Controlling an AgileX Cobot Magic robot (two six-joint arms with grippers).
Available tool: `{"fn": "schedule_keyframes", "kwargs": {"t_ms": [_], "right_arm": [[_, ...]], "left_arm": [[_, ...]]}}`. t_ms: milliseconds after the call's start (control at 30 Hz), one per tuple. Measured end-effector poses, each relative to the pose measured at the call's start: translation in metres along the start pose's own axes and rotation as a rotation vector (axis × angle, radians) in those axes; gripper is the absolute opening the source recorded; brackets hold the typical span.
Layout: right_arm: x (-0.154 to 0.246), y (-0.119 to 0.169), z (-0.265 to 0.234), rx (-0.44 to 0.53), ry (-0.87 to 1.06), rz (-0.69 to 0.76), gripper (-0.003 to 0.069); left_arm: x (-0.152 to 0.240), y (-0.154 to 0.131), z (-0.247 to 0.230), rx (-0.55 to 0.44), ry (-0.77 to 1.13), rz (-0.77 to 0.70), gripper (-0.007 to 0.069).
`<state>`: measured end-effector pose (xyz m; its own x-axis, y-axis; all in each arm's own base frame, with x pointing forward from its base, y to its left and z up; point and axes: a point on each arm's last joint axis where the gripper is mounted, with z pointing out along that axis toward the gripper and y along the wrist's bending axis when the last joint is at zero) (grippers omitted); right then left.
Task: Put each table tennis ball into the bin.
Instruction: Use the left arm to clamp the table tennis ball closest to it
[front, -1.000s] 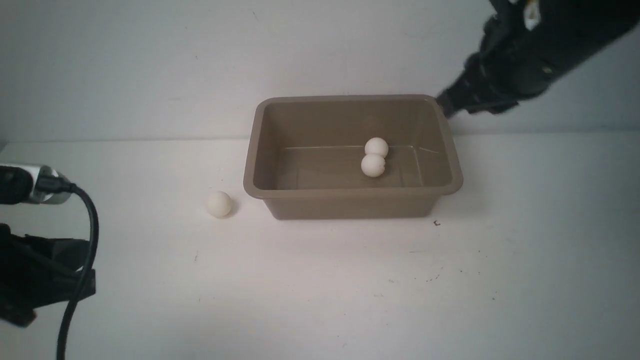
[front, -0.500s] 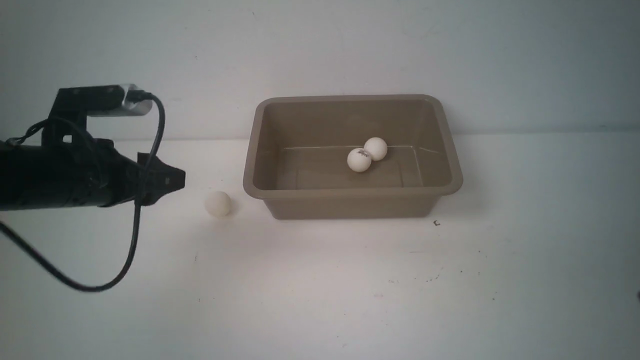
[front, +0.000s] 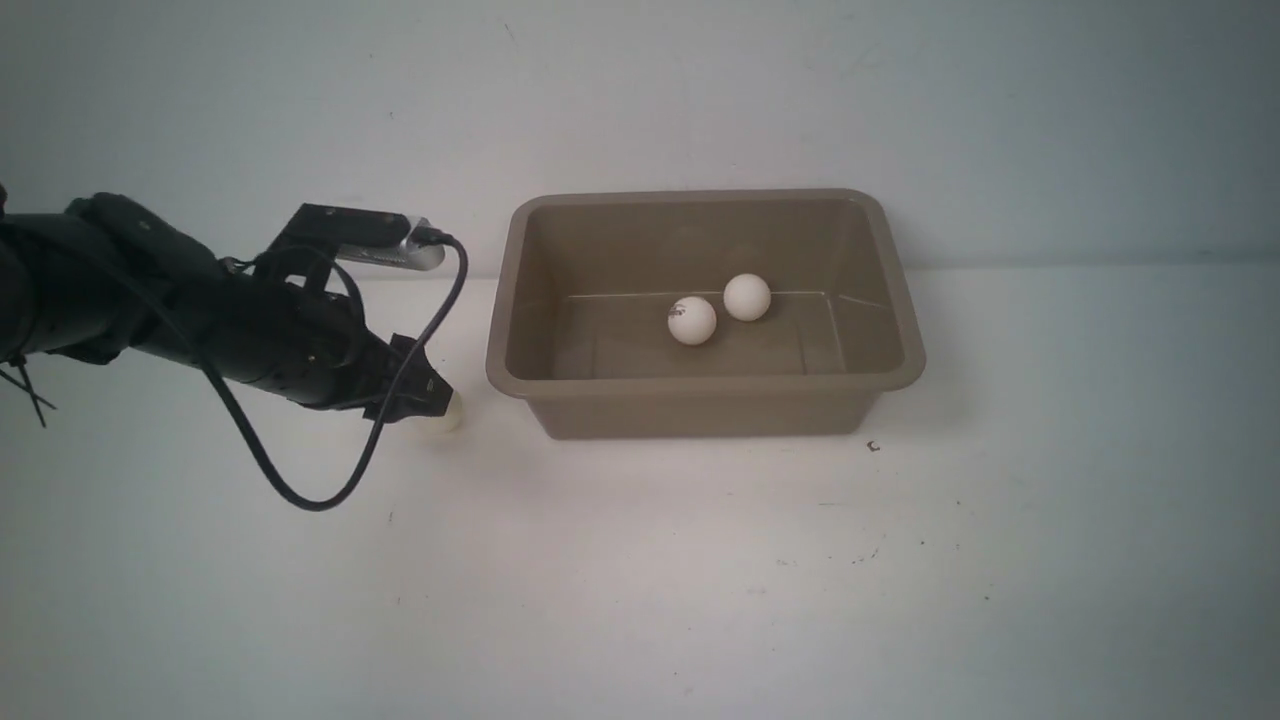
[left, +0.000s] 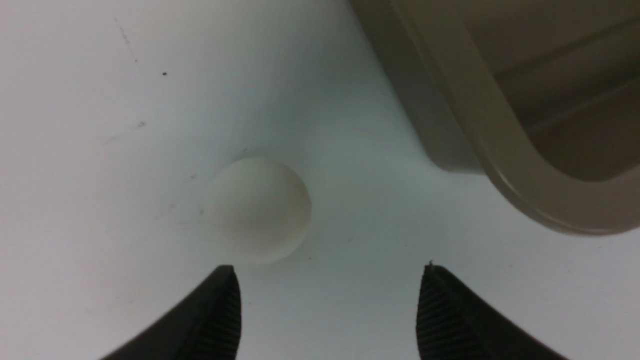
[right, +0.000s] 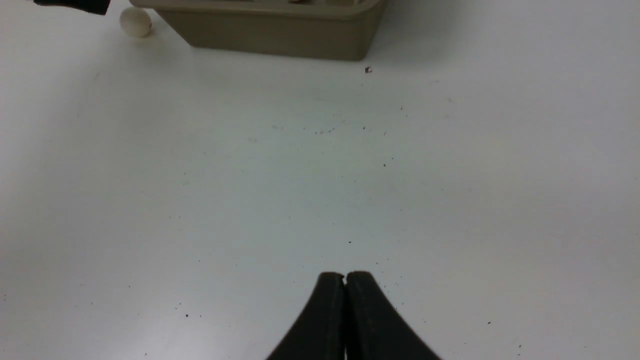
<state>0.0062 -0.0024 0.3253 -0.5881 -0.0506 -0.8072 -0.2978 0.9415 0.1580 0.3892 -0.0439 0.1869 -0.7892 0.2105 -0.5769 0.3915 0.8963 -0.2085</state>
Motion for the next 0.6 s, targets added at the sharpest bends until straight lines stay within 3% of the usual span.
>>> {"fn": "schedule_keyframes", "kwargs": {"t_ms": [200, 600], "right_arm": [[-0.009, 0.007, 0.017, -0.024, 0.104, -0.014, -0.0016], [-0.022, 0.015, 0.033, -0.059, 0.111, -0.033, -0.0018]], "left_arm": [[-0.013, -0.003, 0.009, -0.033, 0.021, 0.03, 0.043], [-0.01, 0.002, 0.035, -0.035, 0.092, 0.028, 0.043]]}}
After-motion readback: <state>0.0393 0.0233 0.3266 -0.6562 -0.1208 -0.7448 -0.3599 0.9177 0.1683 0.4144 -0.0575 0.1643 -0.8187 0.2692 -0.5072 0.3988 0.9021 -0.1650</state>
